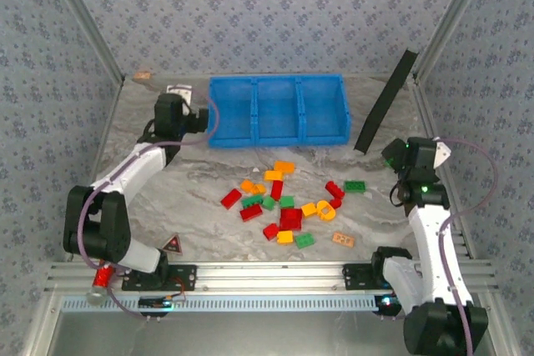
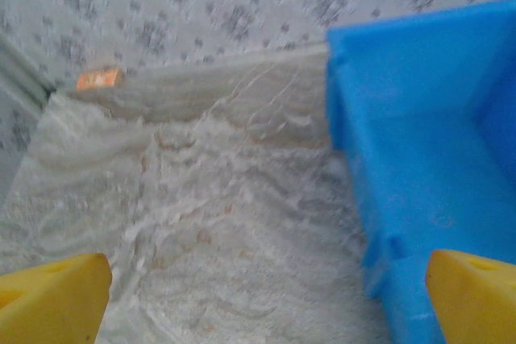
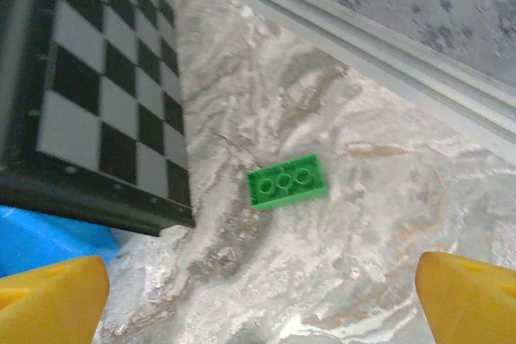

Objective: Sort the legos into containers by color
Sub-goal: Pick up the lego from the middle-right of the table.

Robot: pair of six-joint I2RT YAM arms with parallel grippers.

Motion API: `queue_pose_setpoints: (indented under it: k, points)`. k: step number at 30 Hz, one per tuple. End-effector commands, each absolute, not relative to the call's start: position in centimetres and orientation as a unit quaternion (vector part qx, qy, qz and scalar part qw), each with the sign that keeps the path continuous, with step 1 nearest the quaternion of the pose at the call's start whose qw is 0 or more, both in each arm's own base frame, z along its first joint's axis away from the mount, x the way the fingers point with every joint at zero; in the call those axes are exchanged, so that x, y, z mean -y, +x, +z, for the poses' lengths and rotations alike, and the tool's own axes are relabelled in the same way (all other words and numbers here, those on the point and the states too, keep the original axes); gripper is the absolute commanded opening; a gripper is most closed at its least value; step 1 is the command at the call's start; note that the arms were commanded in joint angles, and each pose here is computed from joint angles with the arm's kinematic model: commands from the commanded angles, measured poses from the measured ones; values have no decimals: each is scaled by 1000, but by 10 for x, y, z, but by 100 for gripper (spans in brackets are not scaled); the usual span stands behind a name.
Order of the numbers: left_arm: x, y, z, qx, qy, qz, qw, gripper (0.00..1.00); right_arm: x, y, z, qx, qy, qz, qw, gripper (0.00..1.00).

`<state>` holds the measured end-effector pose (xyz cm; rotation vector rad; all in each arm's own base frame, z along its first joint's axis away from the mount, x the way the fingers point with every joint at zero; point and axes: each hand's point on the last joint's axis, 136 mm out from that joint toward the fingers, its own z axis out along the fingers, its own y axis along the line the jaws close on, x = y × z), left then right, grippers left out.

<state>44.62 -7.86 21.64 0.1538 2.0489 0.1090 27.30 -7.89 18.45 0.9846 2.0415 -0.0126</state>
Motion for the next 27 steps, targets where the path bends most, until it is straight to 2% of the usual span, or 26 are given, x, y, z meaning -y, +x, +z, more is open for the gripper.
queue_pose_setpoints:
  k: [1, 6, 12, 20, 27]
  points:
    - [90, 434, 219, -873, 122, 94, 462, 100, 73, 280, 165, -855, 375, 14, 358, 99]
    - [111, 433, 236, -861, 157, 78, 477, 100, 86, 316, 128, -906, 311, -13, 287, 99]
    - [118, 423, 243, -857, 161, 50, 487, 100, 98, 347, 84, -935, 256, -28, 243, 99]
    - [120, 417, 245, -857, 165, 44, 485, 100, 111, 362, 56, -943, 237, -13, 233, 99]
    - [121, 418, 245, -857, 167, 41, 487, 100, 120, 367, 40, -945, 239, -6, 221, 94]
